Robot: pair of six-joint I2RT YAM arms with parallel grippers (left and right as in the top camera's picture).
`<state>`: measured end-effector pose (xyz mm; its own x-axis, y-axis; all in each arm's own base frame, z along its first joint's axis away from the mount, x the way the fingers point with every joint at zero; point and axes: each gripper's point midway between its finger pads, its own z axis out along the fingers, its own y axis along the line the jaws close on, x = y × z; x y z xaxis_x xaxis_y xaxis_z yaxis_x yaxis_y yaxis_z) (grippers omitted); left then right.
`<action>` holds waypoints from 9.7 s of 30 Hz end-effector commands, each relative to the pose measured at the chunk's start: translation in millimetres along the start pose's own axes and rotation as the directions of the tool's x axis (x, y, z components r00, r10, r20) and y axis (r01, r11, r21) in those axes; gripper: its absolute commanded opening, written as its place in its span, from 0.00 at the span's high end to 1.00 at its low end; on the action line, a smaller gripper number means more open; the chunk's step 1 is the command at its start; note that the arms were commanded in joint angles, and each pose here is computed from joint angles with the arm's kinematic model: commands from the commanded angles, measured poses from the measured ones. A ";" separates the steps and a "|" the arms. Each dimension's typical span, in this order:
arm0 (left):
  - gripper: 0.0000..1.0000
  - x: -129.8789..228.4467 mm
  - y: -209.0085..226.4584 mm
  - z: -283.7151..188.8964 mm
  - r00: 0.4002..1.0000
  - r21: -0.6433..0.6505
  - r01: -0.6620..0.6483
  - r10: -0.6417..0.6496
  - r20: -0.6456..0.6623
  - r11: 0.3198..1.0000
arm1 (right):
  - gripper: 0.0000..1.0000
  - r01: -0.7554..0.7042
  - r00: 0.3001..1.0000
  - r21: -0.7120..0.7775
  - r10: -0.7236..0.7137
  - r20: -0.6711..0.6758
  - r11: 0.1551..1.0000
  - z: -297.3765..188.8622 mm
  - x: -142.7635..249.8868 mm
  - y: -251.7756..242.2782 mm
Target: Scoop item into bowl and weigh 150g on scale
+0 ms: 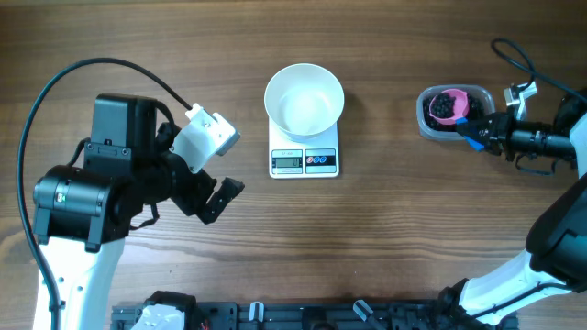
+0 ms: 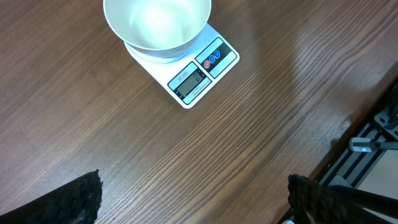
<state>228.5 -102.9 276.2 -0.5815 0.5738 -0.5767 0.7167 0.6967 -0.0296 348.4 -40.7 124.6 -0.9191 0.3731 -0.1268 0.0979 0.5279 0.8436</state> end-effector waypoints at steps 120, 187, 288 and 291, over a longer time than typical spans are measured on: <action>0.00 -4.7 0.0 -5.6 1.000 -0.003 -0.013 0.013 0.023 1.000 | 0.95 0.921 0.382 0.211 -0.870 -0.312 0.329 192.4 42.5 145.2; 0.00 -4.7 0.0 -5.6 1.000 -0.003 -0.013 0.013 0.023 1.000 | 0.96 0.925 0.205 0.379 -0.888 -0.411 0.038 183.4 39.9 171.3; 0.00 -4.7 0.0 -5.6 1.000 -0.003 -0.013 0.013 0.023 1.000 | 0.96 0.556 0.826 0.635 -0.272 -0.494 0.536 69.5 14.6 -47.3; 0.00 -4.7 0.0 -5.6 1.000 -0.003 -0.013 0.013 0.023 1.000 | 0.96 0.539 0.832 0.589 -0.273 -0.482 0.602 70.6 19.0 -44.2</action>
<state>228.5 -102.9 276.2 -0.5815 0.5738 -0.5767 0.7167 0.6967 -0.0296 367.9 -40.7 71.1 -0.9771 -0.1776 -0.1167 -0.1647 0.9799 -0.1128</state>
